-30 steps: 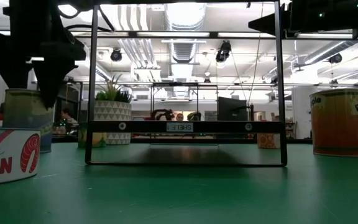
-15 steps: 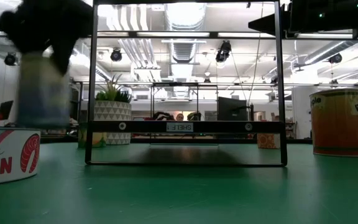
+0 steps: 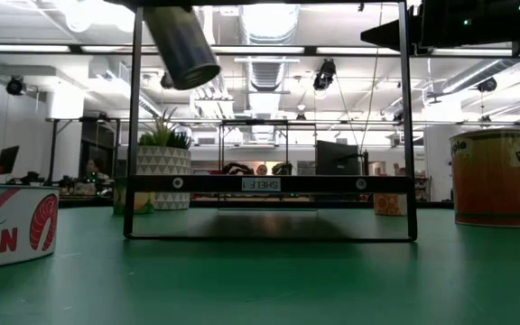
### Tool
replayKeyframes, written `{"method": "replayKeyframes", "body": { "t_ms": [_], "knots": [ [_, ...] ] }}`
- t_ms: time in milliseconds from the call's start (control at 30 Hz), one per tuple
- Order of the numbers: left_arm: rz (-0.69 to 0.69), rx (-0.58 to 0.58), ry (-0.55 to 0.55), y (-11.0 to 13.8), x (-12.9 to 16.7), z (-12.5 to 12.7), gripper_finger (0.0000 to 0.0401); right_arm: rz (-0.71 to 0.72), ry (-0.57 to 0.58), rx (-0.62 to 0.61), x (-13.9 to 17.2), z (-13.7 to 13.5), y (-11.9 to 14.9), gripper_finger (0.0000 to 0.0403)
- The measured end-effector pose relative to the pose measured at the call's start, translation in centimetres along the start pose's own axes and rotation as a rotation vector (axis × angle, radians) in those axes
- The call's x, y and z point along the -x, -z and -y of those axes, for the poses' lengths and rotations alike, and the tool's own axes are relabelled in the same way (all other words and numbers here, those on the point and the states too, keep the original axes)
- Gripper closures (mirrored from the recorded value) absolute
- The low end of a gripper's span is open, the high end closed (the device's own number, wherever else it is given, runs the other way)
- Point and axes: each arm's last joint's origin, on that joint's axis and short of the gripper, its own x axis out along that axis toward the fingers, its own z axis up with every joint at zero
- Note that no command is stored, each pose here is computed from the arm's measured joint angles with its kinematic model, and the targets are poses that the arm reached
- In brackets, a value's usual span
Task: Pick and place cans onto a shelf
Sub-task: Put the canned peas on the shelf
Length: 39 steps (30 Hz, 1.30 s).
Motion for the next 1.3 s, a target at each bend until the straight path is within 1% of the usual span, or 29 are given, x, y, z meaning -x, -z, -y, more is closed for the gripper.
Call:
{"method": "replayKeyframes", "body": {
  "t_ms": [167,267,400,567,633,767,933,1300],
  "knots": [
    [0.026,-0.129,-0.012,-1.8,-2.3,0.3,0.0084,-0.001,0.000,0.000,0.0,0.0,0.0,0.0390],
    [-0.002,-0.212,-0.059,-2.6,-4.3,0.1,0.0084,-0.003,-0.001,0.000,0.0,0.0,0.0,0.0390],
    [-0.048,-0.275,-0.122,-3.5,-7.5,-0.1,0.0084,-0.010,-0.004,0.007,0.0,0.0,0.1,0.0390],
    [-0.073,-0.323,-0.170,-4.6,-11.3,-0.3,0.0084,-0.013,-0.005,0.012,0.0,-0.1,0.1,0.0390],
    [-0.089,-0.323,-0.188,-4.9,-12.6,-0.5,0.0084,-0.018,-0.007,0.015,0.0,-0.1,0.2,0.0390],
    [-0.117,-0.273,-0.221,-5.1,-14.4,-1.0,0.0084,-0.026,-0.011,0.025,0.0,-0.1,0.2,0.0390],
    [-0.138,-0.259,-0.227,-5.0,-16.0,-0.8,0.0084,-0.027,-0.010,0.031,0.0,-0.1,0.2,0.0390],
    [-0.126,-0.255,-0.224,-5.0,-17.2,-0.3,0.0084,-0.027,-0.010,0.037,0.0,-0.1,0.3,0.0390]
  ]
}}
